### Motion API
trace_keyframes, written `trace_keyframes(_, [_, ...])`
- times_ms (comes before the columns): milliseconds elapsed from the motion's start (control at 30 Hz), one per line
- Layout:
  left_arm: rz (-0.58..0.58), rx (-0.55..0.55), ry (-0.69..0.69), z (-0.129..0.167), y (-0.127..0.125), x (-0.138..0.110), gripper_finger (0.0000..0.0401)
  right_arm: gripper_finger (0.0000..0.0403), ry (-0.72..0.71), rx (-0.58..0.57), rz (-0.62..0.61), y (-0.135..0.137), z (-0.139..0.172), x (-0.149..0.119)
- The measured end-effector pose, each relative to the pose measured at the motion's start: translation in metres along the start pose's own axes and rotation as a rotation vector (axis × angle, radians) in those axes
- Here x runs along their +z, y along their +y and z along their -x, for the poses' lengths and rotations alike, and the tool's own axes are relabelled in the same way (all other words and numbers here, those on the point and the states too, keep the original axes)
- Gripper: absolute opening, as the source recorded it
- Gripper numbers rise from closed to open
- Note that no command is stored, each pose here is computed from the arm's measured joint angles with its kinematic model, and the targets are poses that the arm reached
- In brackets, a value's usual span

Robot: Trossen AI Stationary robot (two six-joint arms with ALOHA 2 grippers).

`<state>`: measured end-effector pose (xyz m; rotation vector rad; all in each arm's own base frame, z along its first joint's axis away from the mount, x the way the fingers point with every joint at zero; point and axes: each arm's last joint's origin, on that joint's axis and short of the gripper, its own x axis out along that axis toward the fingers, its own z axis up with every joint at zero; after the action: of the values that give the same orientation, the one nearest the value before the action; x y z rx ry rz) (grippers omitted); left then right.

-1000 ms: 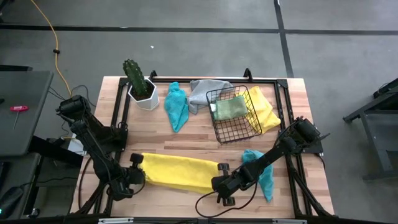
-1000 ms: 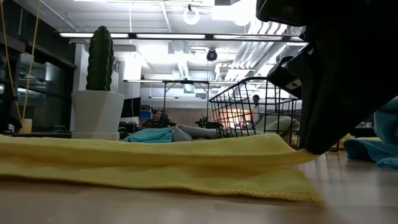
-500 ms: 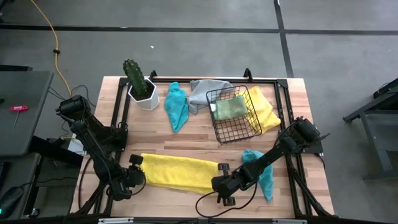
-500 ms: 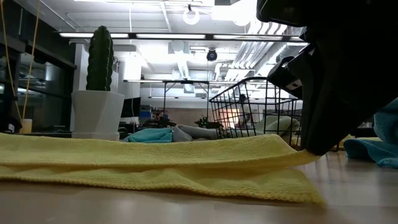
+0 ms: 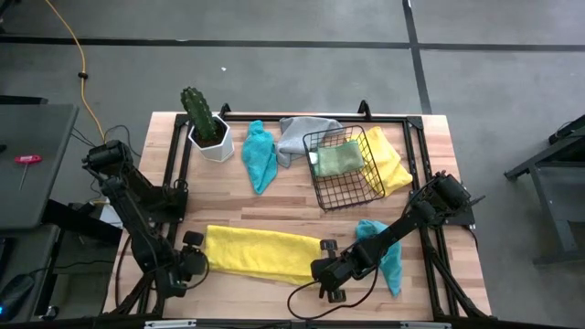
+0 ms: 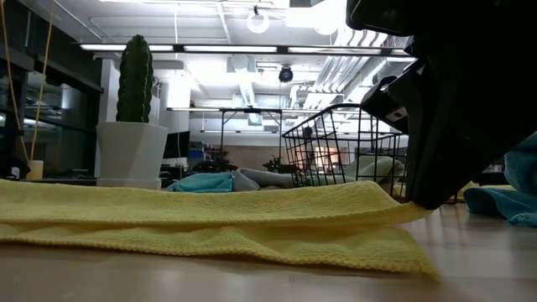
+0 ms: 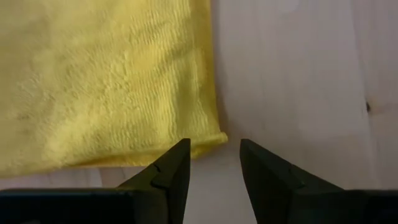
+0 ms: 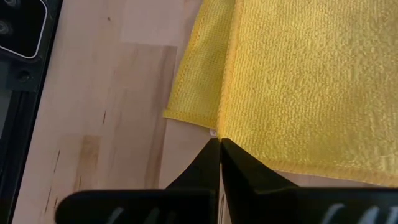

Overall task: Fold microfiber towels
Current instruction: Fold the bottom yellow microfiber towel

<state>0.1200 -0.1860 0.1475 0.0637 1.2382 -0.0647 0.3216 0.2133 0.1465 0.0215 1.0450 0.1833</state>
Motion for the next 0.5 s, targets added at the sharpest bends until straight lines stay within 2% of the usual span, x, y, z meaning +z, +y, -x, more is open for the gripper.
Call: trace_keyframes(500, [-0.204, 0.079, 0.028, -0.018, -0.013, 0.000, 0.0131, 0.0000, 0.000, -0.001, 0.000, 0.000, 0.000, 0.000])
